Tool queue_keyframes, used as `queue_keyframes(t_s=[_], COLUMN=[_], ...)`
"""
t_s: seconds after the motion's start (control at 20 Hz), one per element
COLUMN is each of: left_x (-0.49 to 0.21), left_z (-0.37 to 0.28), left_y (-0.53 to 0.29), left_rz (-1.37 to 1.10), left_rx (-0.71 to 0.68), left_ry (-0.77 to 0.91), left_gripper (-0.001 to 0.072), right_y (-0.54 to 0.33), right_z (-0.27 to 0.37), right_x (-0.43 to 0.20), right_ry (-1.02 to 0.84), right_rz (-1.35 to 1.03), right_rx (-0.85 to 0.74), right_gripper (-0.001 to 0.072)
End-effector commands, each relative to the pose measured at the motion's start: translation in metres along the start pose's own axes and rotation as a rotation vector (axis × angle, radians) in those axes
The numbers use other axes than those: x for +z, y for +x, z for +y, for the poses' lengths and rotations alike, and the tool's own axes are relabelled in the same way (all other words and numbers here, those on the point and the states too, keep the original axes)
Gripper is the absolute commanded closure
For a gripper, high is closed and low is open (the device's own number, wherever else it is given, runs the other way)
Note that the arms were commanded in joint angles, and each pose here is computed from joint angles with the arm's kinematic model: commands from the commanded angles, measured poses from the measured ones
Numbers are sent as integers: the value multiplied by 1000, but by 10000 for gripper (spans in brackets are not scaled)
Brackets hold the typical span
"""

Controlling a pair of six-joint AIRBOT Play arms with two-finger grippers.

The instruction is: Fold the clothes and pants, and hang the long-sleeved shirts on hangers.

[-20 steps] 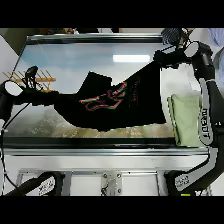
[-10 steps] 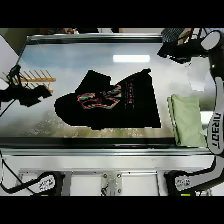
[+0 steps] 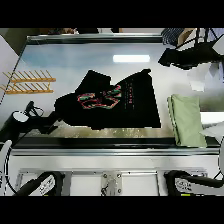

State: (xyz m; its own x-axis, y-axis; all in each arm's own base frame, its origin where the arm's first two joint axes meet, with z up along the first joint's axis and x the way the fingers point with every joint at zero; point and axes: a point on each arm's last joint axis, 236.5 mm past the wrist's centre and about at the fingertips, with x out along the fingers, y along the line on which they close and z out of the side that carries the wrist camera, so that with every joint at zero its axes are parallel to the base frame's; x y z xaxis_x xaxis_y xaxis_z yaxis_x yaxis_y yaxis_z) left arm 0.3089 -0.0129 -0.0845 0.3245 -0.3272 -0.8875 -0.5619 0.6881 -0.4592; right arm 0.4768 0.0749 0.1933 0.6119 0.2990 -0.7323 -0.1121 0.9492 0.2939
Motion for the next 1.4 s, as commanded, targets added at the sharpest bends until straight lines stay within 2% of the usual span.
queue_keyframes(t_s=[0.0, 0.3, 0.5, 0.65, 0.75, 0.9, 1.05, 1.2, 1.35], left_x=[-22, -29, -13, -1, 8, 1, -7, -7, -4], left_z=[-21, -46, -55, -61, -61, -51, -45, -41, -41], left_y=[35, 71, 66, 46, 26, -2, -20, -33, -41], left_rz=[45, 132, 95, 54, 17, 25, 32, 8, -19], left_rx=[-53, -22, -38, -70, -77, -44, -11, 20, 29], left_ry=[-68, -7, 6, 57, 111, 226, 331, 385, 407], left_gripper=[37, 42, 696, 693, 693, 692, 693, 693, 693], right_y=[-8, -24, -30, -29, -27, -14, 9, 45, 76], right_z=[5, 5, -7, -33, -59, -103, -118, -105, -93], right_x=[-7, -6, -24, -60, -98, -192, -287, -340, -342], right_ry=[-8, -21, -25, 25, 122, 359, 559, 758, 920], right_rz=[4, -17, 39, 115, 180, 347, 497, 510, 386], right_rx=[3, -12, -55, -109, -149, -244, -298, -247, -158], right_gripper=[-1, -1, -1, -1, -1, -1, -1, -1, -1])
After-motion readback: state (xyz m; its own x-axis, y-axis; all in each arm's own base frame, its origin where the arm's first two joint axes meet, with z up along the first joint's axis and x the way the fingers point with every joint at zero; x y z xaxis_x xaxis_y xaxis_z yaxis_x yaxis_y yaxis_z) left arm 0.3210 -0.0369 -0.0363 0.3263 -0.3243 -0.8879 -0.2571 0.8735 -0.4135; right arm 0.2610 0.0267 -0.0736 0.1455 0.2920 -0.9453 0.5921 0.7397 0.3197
